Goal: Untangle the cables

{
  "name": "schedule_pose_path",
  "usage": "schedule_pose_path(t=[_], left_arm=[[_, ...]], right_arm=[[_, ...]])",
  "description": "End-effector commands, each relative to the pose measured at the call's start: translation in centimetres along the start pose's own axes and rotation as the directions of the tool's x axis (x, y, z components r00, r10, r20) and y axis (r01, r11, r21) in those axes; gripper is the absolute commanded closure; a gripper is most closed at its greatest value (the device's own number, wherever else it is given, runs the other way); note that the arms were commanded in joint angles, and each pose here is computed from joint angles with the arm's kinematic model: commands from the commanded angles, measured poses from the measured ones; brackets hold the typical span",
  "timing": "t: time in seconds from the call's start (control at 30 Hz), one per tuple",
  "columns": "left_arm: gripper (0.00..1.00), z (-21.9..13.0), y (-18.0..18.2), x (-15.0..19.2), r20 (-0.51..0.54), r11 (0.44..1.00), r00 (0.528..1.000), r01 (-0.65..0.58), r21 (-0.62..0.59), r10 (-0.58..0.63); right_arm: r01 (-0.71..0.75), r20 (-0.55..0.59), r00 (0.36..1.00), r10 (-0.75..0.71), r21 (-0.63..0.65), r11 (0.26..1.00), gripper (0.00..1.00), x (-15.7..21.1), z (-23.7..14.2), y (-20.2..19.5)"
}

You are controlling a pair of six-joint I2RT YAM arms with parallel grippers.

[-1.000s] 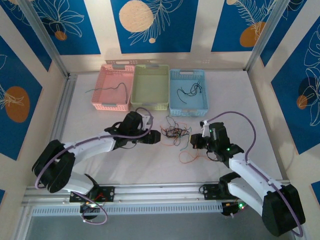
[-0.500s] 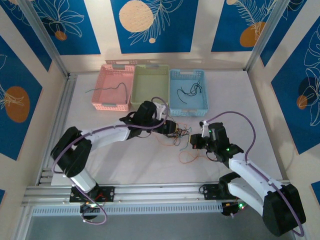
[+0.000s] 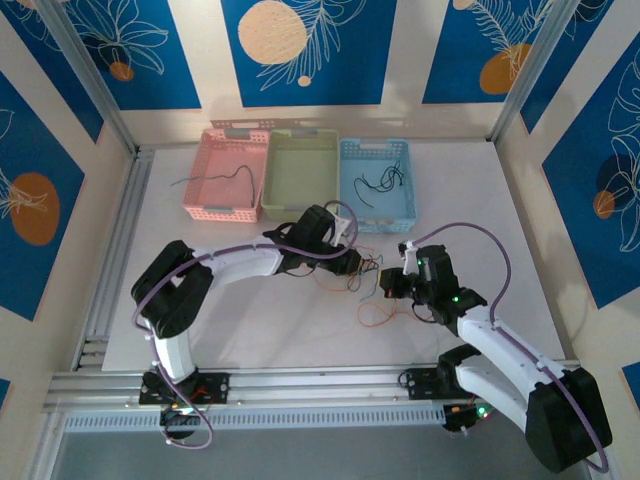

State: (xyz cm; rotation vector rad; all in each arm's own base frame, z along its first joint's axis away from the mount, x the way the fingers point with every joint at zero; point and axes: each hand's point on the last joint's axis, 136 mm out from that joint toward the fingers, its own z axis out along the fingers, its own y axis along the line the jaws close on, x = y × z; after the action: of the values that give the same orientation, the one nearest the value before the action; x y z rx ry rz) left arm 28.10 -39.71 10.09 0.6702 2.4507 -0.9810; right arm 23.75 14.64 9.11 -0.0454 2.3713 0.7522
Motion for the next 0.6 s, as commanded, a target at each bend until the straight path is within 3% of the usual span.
schedule_pose_path(t=[0.0, 0.2, 0.37, 0.57], left_arm=[[0.64, 0.5, -0.7, -0.2, -0.003, 1.0, 1.0, -0.023, 0.003, 0.023], [0.99, -0.1, -0.6, -0.8, 0.026, 0.999, 0.999, -0.03, -0.017, 0.03], [1.0, -3.6, 0.3, -1.0, 0.072, 0.991, 0.996, -0.05, -0.121, 0.059], [1.0, -11.4, 2.5, -0.2, 0.141, 0.974, 0.989, -0.003, -0.227, 0.036]], right_arm=[[0.033, 0.028, 0.999, -0.033, -0.007, 0.999, 1.0, -0.8, -0.1, 0.4], [0.037, 0.029, 0.999, -0.037, -0.002, 0.999, 1.0, -0.7, -0.1, 0.4], [0.036, 0.036, 0.999, -0.036, 0.006, 0.999, 1.0, -0.8, -0.2, 0.3], [0.032, 0.039, 0.999, -0.033, 0.024, 0.999, 1.0, -0.8, -0.2, 0.0]])
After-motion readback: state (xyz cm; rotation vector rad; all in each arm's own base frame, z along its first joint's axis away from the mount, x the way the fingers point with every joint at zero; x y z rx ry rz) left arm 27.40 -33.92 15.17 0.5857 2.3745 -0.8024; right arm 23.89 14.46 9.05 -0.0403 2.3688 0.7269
